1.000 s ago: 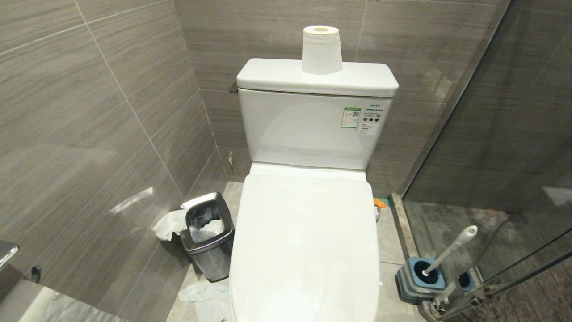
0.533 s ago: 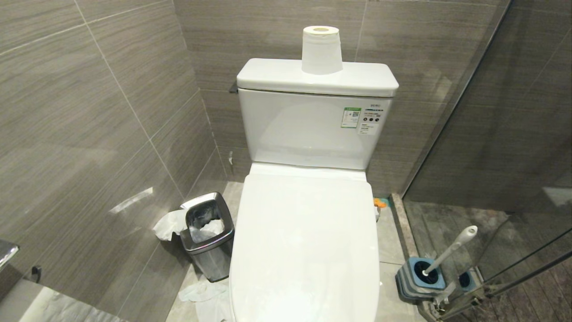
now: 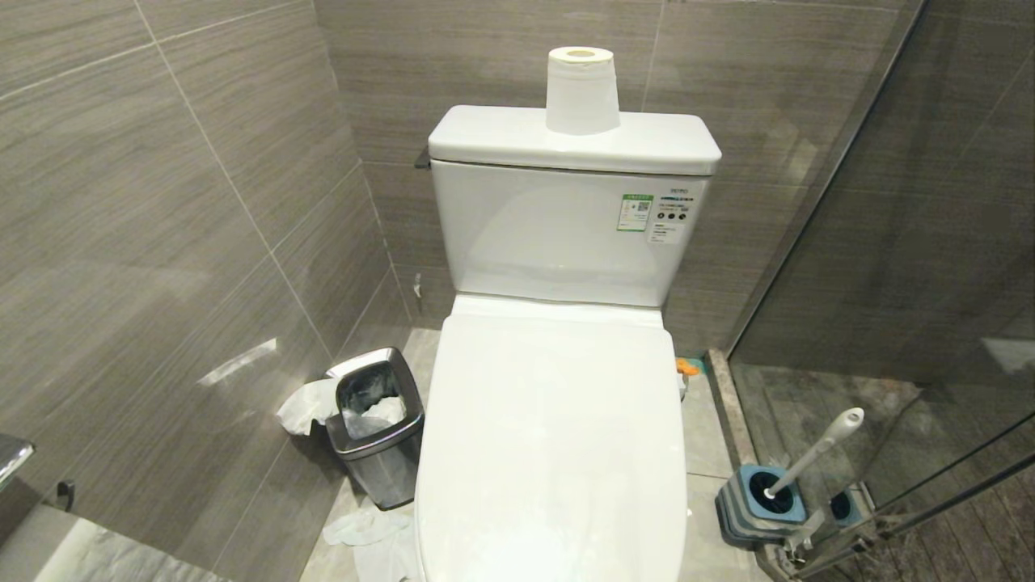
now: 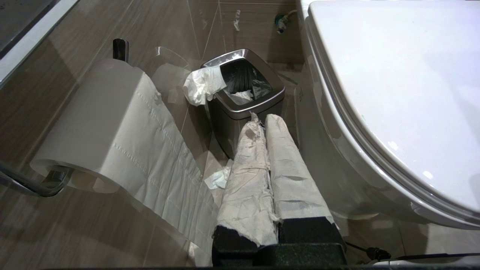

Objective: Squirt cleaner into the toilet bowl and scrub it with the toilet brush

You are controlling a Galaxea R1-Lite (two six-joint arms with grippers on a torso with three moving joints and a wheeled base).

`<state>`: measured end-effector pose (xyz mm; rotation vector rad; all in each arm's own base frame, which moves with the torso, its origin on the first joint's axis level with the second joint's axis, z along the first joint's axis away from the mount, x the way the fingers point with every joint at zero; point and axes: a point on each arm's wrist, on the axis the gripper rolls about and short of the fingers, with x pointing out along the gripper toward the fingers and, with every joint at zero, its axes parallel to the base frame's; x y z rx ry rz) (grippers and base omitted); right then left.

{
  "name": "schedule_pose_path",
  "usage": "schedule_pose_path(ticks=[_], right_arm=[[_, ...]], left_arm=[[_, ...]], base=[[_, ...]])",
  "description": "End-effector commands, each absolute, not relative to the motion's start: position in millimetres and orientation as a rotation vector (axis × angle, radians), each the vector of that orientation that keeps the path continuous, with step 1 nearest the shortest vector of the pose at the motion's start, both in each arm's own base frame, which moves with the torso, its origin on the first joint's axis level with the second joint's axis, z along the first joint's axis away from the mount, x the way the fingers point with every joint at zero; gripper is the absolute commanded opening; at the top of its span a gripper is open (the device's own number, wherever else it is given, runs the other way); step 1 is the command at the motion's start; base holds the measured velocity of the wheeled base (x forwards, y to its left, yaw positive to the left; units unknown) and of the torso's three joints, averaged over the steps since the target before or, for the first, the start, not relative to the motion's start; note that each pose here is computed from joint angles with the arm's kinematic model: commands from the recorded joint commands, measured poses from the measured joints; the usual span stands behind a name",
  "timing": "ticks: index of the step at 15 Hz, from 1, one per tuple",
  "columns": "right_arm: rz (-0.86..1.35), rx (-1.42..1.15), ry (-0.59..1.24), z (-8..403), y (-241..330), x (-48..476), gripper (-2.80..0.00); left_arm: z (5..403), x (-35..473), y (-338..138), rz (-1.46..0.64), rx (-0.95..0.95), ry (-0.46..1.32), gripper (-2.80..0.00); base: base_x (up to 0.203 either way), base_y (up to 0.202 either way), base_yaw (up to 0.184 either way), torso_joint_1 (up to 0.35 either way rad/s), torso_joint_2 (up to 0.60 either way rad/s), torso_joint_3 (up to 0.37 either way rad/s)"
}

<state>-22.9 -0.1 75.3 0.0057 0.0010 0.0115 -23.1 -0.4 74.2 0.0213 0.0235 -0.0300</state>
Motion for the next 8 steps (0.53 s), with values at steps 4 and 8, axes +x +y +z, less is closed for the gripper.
schedule_pose_path(ticks=[4,8], right_arm=[[0.012,0.006,0.002,75.3,-0.1,-22.8,-2.8],[0.012,0.006,0.002,75.3,-0.1,-22.8,-2.8]], left_arm=[[74.4,-23.2,-0.4,-0.031,0.021,0.023,-2.8],[74.4,-23.2,-0.4,-0.031,0.021,0.023,-2.8]], base=[[0.0,0.0,0.0,0.0,0.0,0.0],[0.0,0.0,0.0,0.0,0.0,0.0]])
